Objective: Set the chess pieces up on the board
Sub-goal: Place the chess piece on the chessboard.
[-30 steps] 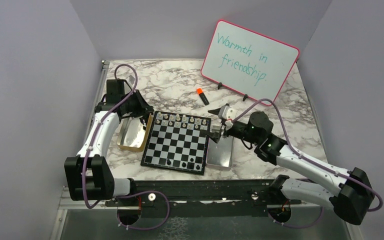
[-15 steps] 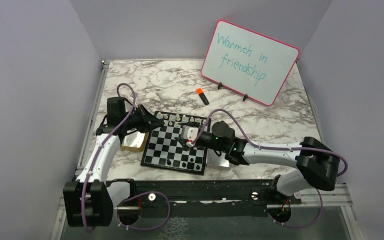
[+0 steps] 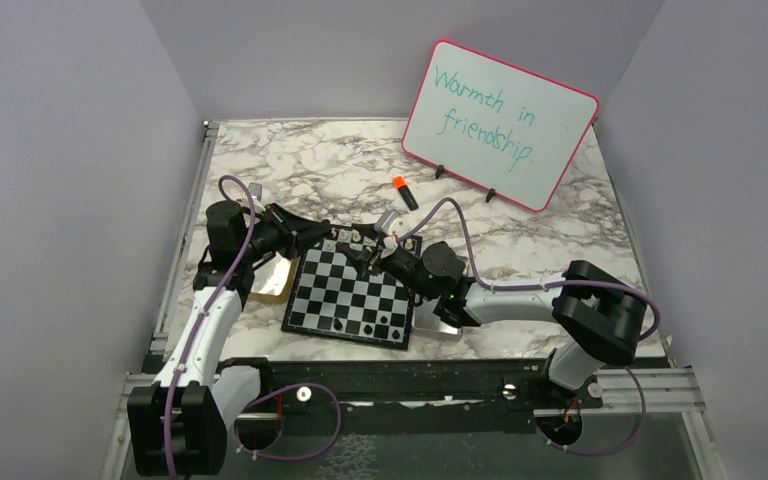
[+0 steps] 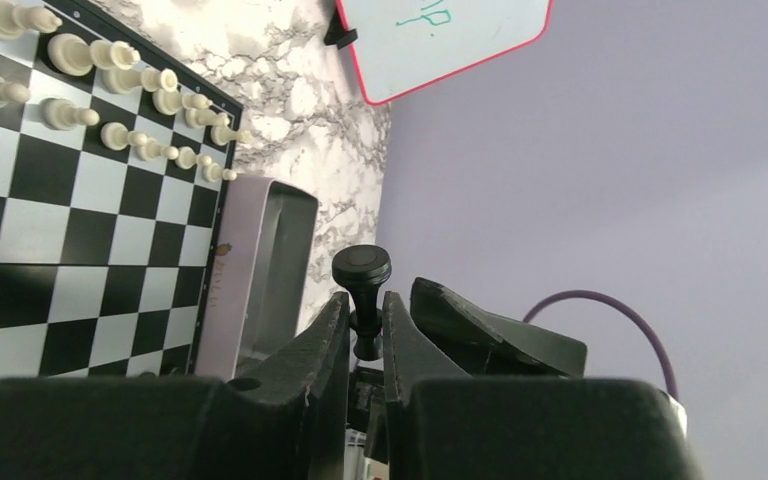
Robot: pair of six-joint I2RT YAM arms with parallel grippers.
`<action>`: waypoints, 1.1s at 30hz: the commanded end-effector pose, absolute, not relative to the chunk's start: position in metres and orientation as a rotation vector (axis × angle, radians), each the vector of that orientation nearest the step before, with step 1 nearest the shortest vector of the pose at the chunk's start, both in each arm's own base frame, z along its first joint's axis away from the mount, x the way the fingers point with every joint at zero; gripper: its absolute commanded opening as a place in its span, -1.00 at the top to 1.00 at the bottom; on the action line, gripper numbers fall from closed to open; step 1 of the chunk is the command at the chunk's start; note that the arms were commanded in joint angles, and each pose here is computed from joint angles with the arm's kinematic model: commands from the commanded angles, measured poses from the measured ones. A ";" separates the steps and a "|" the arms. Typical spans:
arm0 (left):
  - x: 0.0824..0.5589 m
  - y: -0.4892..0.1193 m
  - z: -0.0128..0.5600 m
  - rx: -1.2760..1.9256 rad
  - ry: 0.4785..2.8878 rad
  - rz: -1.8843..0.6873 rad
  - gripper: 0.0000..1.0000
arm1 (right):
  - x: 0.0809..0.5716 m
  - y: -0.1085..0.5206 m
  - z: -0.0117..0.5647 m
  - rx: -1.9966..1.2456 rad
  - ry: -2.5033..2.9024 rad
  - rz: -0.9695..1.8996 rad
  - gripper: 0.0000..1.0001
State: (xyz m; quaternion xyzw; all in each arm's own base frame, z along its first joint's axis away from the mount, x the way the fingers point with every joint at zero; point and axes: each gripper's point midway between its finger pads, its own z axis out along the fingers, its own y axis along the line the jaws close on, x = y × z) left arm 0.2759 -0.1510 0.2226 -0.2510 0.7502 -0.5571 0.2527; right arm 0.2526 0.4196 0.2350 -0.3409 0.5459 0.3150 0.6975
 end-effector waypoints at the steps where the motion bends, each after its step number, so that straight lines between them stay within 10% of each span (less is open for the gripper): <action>1: 0.273 -0.155 0.235 -0.682 1.994 -1.588 0.73 | 0.254 0.427 0.269 -0.584 1.161 0.828 -0.07; 16: 0.272 -0.156 0.237 -0.713 1.982 -1.627 0.74 | 0.260 0.452 0.259 -0.559 1.206 0.872 -0.05; 33: 0.273 -0.157 0.247 -0.709 1.959 -1.656 0.74 | 0.273 0.471 0.247 -0.571 1.264 0.809 0.48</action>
